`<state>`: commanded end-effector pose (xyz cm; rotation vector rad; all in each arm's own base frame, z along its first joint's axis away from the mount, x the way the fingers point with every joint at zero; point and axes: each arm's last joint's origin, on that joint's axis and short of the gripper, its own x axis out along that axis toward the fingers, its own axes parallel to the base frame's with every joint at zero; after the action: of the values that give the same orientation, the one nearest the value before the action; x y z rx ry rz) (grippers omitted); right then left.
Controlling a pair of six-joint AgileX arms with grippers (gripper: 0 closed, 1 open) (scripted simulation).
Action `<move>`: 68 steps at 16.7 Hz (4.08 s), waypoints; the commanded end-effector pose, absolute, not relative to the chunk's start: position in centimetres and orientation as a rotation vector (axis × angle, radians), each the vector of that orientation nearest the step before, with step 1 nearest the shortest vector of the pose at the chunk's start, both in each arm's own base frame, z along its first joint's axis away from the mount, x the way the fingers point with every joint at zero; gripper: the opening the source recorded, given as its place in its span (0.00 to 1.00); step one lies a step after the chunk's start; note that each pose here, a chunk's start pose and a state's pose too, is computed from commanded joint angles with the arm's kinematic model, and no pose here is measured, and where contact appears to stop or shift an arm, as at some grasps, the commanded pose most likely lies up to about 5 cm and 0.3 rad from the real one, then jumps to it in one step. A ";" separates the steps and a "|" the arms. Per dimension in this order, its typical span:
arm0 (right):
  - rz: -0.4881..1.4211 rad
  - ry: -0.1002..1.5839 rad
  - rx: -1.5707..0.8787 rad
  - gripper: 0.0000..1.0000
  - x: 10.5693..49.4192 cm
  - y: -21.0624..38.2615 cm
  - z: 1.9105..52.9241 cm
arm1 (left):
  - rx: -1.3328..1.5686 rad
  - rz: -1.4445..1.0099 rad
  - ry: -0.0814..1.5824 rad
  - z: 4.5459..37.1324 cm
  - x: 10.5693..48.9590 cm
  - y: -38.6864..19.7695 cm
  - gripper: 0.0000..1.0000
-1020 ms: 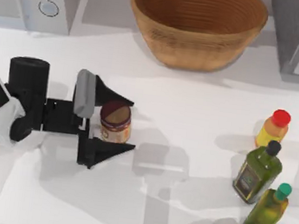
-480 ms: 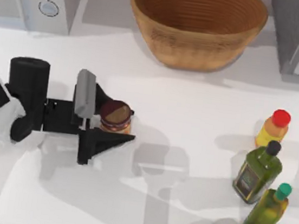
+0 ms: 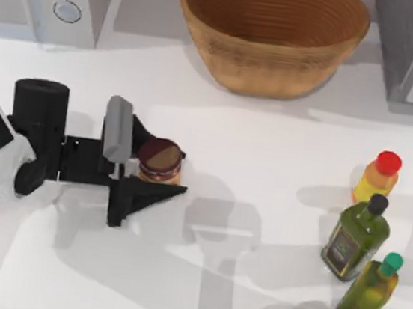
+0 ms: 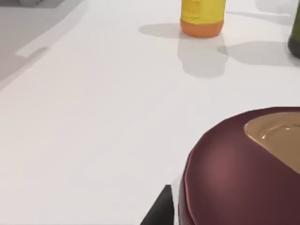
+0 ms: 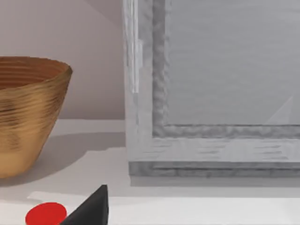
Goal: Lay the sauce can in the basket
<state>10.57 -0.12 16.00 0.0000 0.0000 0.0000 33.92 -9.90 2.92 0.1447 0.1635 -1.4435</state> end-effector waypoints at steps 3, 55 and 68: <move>0.000 0.000 0.000 1.00 10.6 -0.1 16.0 | 0.145 -1.444 0.164 2.9 33.9 -9.9 0.00; 0.000 0.000 0.000 1.00 10.6 -0.1 16.0 | 0.162 -0.816 0.185 26.4 45.9 -18.8 0.00; 0.000 0.000 0.000 1.00 10.6 -0.1 16.0 | 0.083 -0.804 0.199 25.8 47.3 -23.0 0.00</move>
<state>10.57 -0.12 16.00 0.0000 0.0000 0.0000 47.25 -23.02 25.77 0.0835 0.1992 -0.8037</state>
